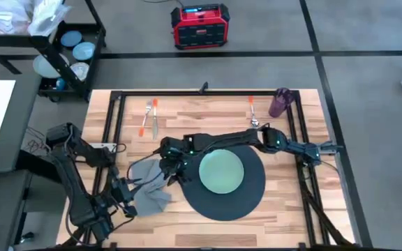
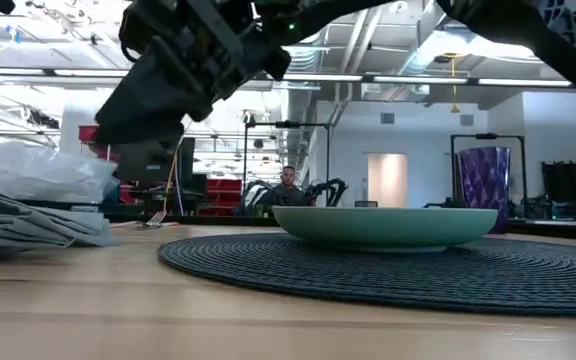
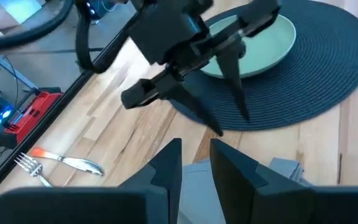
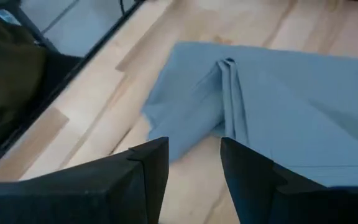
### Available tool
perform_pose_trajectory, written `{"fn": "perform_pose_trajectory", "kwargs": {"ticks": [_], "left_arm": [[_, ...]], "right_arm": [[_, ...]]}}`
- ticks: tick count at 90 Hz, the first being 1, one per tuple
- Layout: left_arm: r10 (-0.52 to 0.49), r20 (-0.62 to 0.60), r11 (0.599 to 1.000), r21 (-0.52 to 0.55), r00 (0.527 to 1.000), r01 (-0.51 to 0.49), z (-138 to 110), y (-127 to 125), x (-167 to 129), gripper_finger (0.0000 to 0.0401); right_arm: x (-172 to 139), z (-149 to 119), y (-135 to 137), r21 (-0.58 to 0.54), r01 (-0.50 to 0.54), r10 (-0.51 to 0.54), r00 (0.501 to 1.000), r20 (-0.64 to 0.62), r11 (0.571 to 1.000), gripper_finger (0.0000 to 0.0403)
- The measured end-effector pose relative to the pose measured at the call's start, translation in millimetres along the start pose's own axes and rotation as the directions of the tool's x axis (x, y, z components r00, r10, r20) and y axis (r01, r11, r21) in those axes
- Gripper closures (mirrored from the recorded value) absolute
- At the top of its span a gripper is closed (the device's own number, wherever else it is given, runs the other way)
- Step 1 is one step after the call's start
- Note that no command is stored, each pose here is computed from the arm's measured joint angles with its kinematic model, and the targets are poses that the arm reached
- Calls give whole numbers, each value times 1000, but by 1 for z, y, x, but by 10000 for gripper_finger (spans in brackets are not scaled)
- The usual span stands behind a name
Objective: Set table place
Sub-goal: Fold the grey napkin
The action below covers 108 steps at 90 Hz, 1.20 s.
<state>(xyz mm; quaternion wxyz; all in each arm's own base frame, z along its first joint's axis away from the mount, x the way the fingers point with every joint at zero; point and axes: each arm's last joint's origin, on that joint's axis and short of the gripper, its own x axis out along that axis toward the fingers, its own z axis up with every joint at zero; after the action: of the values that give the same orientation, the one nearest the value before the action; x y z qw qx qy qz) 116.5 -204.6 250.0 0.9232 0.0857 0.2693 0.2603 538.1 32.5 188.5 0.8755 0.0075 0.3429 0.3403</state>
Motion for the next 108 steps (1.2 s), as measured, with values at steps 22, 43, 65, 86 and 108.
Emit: {"fn": "perform_pose_trajectory", "kwargs": {"ticks": [22, 43, 65, 86, 108], "left_arm": [[2, 3, 1000, -17, 1000, -2, 0, 0, 1, 333], [102, -29, 987, -121, 994, -105, -6, 5, 25, 333], [161, -248, 987, 30, 955, -159, 22, 0, 79, 335], [160, -408, 964, 259, 899, -55, 52, 13, 123, 369], [-75, -518, 950, 223, 852, 219, 48, 3, 151, 371]], "right_arm": [[-6, -31, -15, 166, -5, 33, 985, -167, 986, 286], [-8, -42, -20, 202, -12, 57, 974, -218, 979, 293], [-71, -33, 5, 173, 33, 47, 898, -438, 984, 297], [-211, -10, 34, 218, 208, -76, 867, -493, 954, 329], [-330, 2, 108, 167, 369, -316, 907, -278, 914, 337]]}}
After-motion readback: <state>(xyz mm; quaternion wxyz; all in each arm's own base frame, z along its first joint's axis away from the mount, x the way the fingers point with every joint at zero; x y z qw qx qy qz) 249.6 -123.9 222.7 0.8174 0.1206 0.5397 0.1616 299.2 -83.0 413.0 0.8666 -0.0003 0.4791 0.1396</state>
